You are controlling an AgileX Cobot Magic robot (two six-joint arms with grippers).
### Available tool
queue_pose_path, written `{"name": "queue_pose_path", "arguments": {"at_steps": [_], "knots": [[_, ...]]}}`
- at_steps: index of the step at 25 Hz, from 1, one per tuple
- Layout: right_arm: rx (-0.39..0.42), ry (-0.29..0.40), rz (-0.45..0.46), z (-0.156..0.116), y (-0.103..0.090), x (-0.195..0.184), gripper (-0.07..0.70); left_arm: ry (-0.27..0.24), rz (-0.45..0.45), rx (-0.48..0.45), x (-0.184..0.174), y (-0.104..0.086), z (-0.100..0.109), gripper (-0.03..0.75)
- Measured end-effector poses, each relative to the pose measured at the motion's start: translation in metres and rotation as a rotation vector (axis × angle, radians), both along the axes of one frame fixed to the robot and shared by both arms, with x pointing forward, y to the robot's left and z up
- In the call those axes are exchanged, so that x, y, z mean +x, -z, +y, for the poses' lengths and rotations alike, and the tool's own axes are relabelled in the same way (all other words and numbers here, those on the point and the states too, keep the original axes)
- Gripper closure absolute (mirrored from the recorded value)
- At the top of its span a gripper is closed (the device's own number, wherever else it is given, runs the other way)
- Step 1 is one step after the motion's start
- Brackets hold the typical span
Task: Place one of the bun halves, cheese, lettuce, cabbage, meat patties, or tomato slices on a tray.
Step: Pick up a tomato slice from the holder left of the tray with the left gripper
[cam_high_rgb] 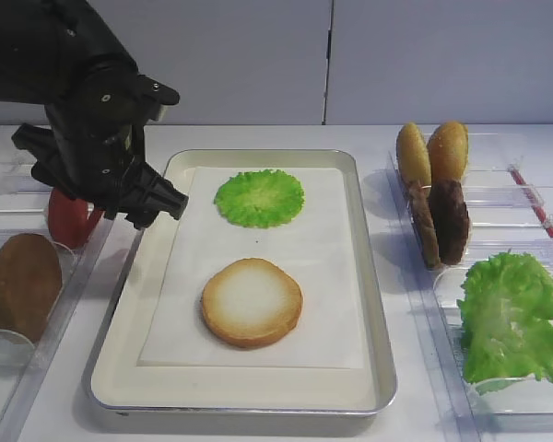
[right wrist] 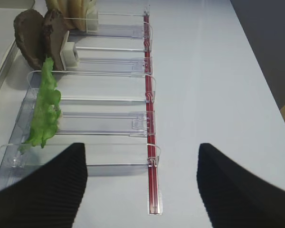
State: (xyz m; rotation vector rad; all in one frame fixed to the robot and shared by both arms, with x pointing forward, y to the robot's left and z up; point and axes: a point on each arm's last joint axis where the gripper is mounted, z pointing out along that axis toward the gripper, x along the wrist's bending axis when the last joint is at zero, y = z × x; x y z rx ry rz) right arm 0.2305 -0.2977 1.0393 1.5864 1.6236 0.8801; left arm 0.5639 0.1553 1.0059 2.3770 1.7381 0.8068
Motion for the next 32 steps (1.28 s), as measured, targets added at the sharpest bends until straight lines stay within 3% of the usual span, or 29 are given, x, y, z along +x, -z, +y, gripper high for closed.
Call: {"name": "queue_pose_path", "arguments": {"at_steps": [6, 15, 32], "knots": [[0.000, 0.000, 0.000, 0.0000, 0.0000, 0.0000, 0.129, -0.013, -0.009, -0.010, 0.0006, -0.0007, -0.0004, 0.171], [0.000, 0.000, 0.000, 0.0000, 0.0000, 0.0000, 0.129, -0.018, -0.007, -0.006, 0.0007, -0.0018, 0.0000, 0.284], [0.000, 0.000, 0.000, 0.0000, 0.0000, 0.0000, 0.129, -0.022, -0.010, 0.006, 0.0008, -0.0022, 0.0011, 0.624]]}}
